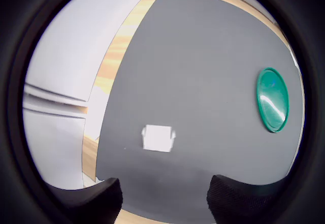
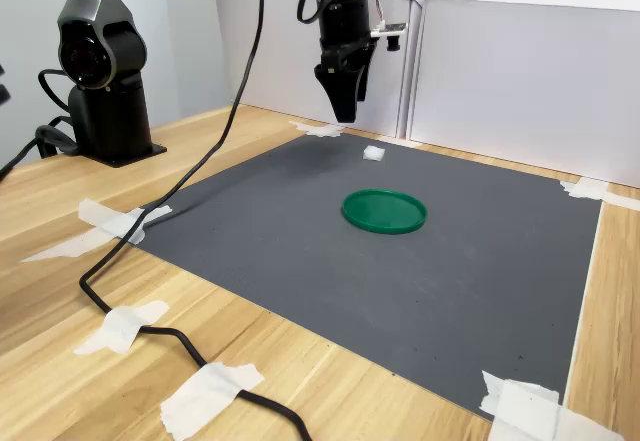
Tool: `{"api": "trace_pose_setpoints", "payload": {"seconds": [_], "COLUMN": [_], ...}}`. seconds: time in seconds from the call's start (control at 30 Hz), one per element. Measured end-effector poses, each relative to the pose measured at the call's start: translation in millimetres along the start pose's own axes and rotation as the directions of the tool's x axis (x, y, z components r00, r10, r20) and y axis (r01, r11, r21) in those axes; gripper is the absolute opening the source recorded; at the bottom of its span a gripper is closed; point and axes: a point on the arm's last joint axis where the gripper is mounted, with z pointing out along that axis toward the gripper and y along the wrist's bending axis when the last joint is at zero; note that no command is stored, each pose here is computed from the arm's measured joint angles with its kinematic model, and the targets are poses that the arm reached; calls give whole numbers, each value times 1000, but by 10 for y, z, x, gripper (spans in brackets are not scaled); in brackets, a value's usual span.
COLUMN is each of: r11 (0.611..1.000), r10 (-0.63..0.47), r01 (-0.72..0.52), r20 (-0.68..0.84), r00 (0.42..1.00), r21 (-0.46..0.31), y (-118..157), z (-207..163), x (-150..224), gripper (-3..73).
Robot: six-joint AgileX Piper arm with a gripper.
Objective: Grasp a white terminal and put it on the green lid.
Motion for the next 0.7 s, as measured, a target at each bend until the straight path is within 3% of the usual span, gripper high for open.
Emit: {"api": "trace_pose_setpoints", "payload": {"seconds": [0.33,0.7], "r11": [1000,999], "r10": [5,21], "r01": [-5,-17], "r20": [-15,-91], "r00": [1000,996], "r21": [2,43], "y": [128,80], "z": [218,490], "x": [-275,-268], "gripper": [685,684]}}
